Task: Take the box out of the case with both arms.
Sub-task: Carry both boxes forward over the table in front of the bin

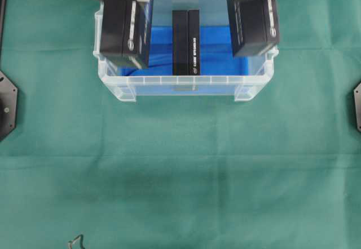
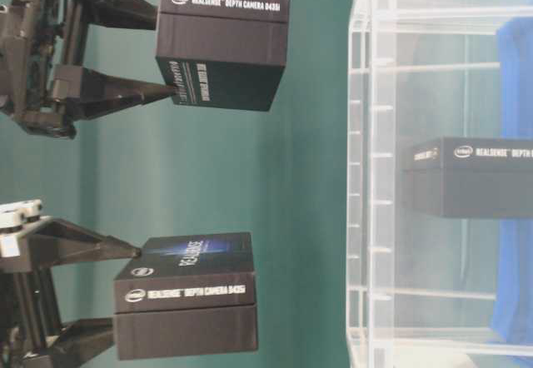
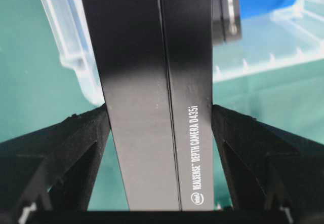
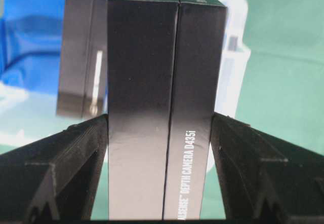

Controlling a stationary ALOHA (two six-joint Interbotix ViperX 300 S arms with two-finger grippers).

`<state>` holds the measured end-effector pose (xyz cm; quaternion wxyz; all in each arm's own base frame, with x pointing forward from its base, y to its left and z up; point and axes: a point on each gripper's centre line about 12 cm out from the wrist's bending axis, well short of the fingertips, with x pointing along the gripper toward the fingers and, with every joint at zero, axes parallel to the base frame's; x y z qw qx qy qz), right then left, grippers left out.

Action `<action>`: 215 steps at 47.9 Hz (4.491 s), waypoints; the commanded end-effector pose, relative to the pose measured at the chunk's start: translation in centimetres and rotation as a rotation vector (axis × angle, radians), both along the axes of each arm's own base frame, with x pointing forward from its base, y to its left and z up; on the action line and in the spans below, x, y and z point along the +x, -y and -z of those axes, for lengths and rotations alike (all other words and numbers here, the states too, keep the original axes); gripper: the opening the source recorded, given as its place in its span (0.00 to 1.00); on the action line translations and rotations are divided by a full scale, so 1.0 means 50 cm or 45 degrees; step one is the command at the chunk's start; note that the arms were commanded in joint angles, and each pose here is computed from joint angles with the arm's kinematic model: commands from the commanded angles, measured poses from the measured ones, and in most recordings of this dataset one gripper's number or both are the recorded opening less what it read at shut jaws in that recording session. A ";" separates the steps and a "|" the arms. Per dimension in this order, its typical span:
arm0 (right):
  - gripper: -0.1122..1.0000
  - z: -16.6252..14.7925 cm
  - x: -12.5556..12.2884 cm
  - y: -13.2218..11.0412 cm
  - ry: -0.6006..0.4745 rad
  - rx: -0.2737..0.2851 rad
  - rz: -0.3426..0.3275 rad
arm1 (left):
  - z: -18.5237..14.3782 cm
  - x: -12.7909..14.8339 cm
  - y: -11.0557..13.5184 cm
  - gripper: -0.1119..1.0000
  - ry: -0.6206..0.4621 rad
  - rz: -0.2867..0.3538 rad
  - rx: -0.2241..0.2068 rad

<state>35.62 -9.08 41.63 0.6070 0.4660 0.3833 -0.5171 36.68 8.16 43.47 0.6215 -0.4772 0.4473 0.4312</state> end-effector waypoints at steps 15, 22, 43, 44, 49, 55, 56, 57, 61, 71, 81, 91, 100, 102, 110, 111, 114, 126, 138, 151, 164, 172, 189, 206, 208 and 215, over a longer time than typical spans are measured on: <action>0.69 -0.050 -0.020 -0.152 0.085 0.040 -0.059 | -0.018 0.008 0.154 0.68 0.052 0.007 -0.063; 0.69 -0.044 -0.024 -0.228 0.065 0.064 -0.081 | -0.012 0.008 0.219 0.68 0.047 -0.005 -0.095; 0.69 -0.040 -0.052 -0.373 0.094 0.108 -0.044 | 0.002 -0.018 0.386 0.68 0.028 -0.046 -0.173; 0.69 -0.039 -0.053 -0.378 0.092 0.109 -0.042 | 0.001 -0.019 0.388 0.68 0.029 -0.046 -0.175; 0.69 -0.038 -0.056 -0.390 0.099 0.112 -0.033 | 0.001 -0.022 0.398 0.68 0.029 -0.040 -0.178; 0.69 -0.038 -0.055 -0.392 0.103 0.117 -0.018 | 0.002 -0.023 0.398 0.68 0.025 -0.032 -0.175; 0.69 -0.039 -0.055 -0.391 0.103 0.117 -0.014 | 0.002 -0.023 0.398 0.68 0.025 -0.031 -0.174; 0.69 -0.038 -0.055 -0.392 0.102 0.119 -0.016 | 0.002 -0.022 0.398 0.68 0.026 -0.030 -0.175; 0.69 -0.039 -0.052 -0.393 0.105 0.118 -0.016 | 0.002 -0.023 0.398 0.68 0.025 -0.031 -0.174; 0.69 -0.039 -0.053 -0.392 0.102 0.117 -0.011 | 0.001 -0.023 0.394 0.68 0.023 -0.035 -0.173; 0.69 -0.040 -0.053 -0.392 0.102 0.117 -0.012 | 0.000 -0.023 0.393 0.68 0.025 -0.037 -0.174; 0.69 -0.039 -0.053 -0.392 0.100 0.116 -0.012 | 0.001 -0.022 0.393 0.68 0.023 -0.042 -0.175; 0.69 -0.040 -0.053 -0.392 0.103 0.117 -0.015 | 0.001 -0.021 0.393 0.68 0.025 -0.044 -0.176; 0.69 -0.039 -0.053 -0.392 0.102 0.117 -0.013 | 0.001 -0.022 0.393 0.68 0.024 -0.044 -0.175; 0.69 -0.040 -0.053 -0.392 0.101 0.117 -0.014 | 0.000 -0.023 0.392 0.68 0.026 -0.045 -0.174; 0.69 -0.040 -0.053 -0.392 0.103 0.117 -0.015 | 0.002 -0.022 0.393 0.68 0.022 -0.044 -0.174; 0.69 -0.039 -0.053 -0.392 0.099 0.116 -0.014 | 0.000 -0.023 0.393 0.68 0.025 -0.042 -0.175; 0.69 -0.039 -0.053 -0.392 0.099 0.116 -0.014 | 0.002 -0.022 0.393 0.68 0.022 -0.043 -0.174; 0.69 -0.036 -0.052 -0.392 0.094 0.114 -0.012 | 0.004 -0.022 0.393 0.68 0.019 -0.044 -0.171; 0.69 0.006 -0.040 -0.397 0.021 0.083 -0.009 | 0.035 -0.021 0.399 0.68 -0.022 -0.041 -0.151; 0.69 0.096 -0.006 -0.412 -0.036 0.057 -0.037 | 0.124 -0.004 0.406 0.68 -0.044 -0.032 -0.119; 0.69 0.185 0.014 -0.418 -0.024 0.066 -0.015 | 0.208 -0.003 0.407 0.68 -0.036 -0.051 -0.125; 0.69 0.331 0.011 -0.417 0.020 0.112 0.057 | 0.361 -0.038 0.404 0.68 0.001 -0.141 -0.173; 0.69 0.398 0.012 -0.427 0.051 0.197 0.072 | 0.447 -0.028 0.415 0.68 0.029 -0.126 -0.220; 0.69 0.398 0.012 -0.427 0.053 0.198 0.071 | 0.449 -0.026 0.414 0.68 0.037 -0.127 -0.224; 0.69 0.397 0.015 -0.423 0.056 0.198 0.067 | 0.450 -0.025 0.416 0.68 0.040 -0.117 -0.224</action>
